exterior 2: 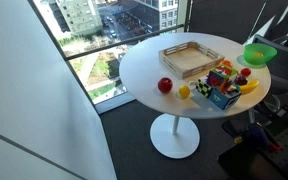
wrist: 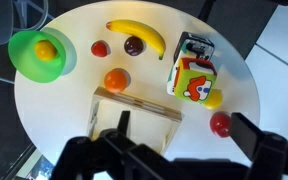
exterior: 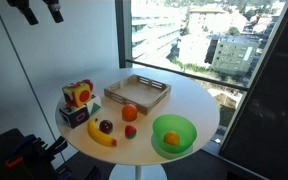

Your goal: Remove the square plush toy from the top of the stack and put it in the box

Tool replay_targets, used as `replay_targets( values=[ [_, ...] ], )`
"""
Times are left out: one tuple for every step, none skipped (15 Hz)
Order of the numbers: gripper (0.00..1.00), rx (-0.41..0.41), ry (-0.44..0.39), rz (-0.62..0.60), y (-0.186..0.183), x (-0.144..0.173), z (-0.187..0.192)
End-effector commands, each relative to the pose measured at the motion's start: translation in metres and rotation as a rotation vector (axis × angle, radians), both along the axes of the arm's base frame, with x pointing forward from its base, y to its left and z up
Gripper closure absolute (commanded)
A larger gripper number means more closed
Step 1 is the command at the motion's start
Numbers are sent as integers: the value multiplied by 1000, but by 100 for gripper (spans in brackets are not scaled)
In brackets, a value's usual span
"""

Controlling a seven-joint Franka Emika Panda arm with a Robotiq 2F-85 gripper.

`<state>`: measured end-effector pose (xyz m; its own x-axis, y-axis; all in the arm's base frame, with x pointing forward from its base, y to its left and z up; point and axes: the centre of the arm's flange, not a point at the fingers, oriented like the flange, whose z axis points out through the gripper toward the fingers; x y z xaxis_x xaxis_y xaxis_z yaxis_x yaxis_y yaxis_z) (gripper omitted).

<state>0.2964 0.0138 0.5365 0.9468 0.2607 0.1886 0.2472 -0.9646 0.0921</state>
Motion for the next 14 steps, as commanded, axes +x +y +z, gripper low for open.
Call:
replay_targets(
  values=[
    [0,0,0,0,0,0,0],
    [0,0,0,0,0,0,0],
    [0,0,-1,0,0,0,0],
    [0,0,-1,0,0,0,0],
    [0,0,-1,0,0,0,0],
    [0,0,-1,0,0,0,0],
    [0,0,-1,0,0,0,0],
    [0,0,-1,0,0,0,0],
    [0,4,1,-2,1,4,2],
    [0,2,-4,-13,1,8,3],
    [0,2,-5,-15,2,10,4],
    [0,1,-8,-20,3,13,5],
    [0,3,-12,-21,4,16,6],
    [0,4,-17,-25,5,20,7]
  ],
)
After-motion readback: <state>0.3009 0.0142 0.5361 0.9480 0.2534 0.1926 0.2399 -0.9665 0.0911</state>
